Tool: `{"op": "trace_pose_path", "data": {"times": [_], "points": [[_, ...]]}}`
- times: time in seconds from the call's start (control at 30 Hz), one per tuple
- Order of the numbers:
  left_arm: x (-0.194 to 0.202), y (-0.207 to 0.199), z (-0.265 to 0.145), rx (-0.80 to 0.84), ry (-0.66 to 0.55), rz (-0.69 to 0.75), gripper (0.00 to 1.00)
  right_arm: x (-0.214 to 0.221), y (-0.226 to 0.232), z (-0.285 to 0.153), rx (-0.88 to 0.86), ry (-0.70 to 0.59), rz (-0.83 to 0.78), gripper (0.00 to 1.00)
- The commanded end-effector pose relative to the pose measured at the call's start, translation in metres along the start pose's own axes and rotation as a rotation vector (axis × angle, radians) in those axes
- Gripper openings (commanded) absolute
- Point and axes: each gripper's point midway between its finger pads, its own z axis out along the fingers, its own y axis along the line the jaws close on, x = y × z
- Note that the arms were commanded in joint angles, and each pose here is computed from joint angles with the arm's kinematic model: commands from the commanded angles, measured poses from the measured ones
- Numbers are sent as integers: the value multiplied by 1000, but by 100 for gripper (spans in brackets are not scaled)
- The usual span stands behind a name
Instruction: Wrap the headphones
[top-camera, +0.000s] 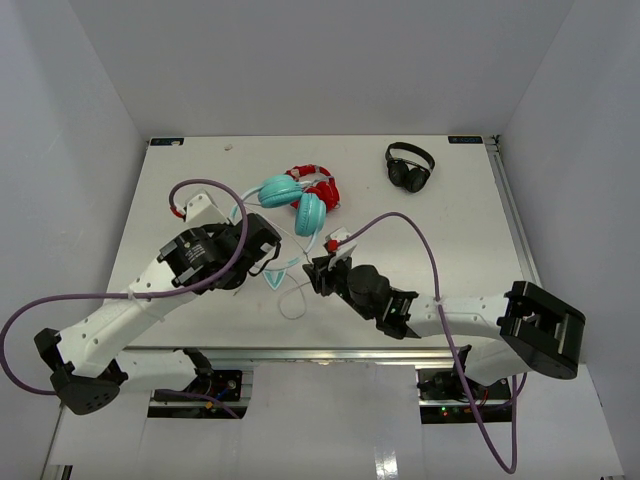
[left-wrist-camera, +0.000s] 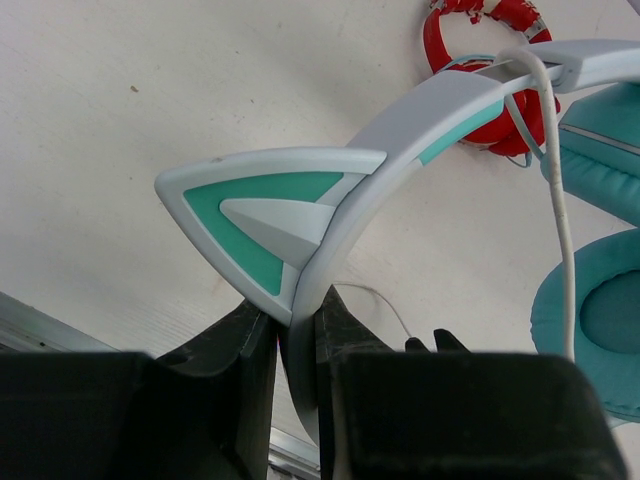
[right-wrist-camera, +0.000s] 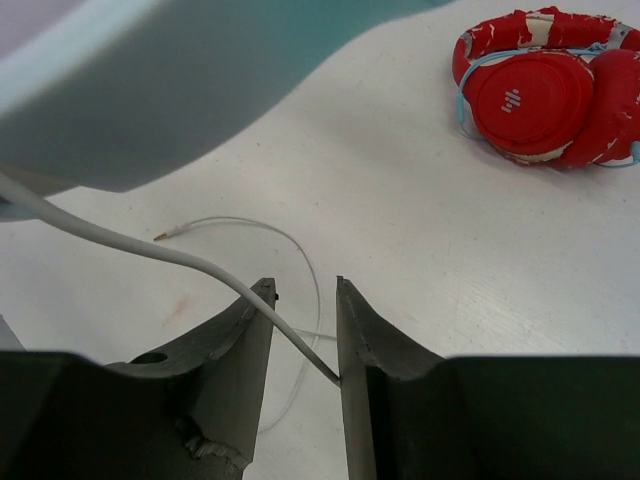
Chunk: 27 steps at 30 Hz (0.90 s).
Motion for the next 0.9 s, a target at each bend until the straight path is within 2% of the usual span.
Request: {"op": "trace_pose_path", "data": {"times": [0.0,0.23,0.47,0.6,0.87], "points": [[-15,-9,-11,42,-19,-84,0,-24,7,-1,-35,-129,-16,42],[-13,-12,-15,72,6,-105,0,-32,10,-11,-84,-239,-77,58],[-20,-15,-25,123,18,-138,0,-33,5,-19,-89,-301,-159,58],[-21,-17,-27,134,24,-147,0,-38,20,-26,-185,-369,-185,57],[-21,-16,-28,144,26,-155,0,-33,38,-29,-293,-411,-217,57]]}}
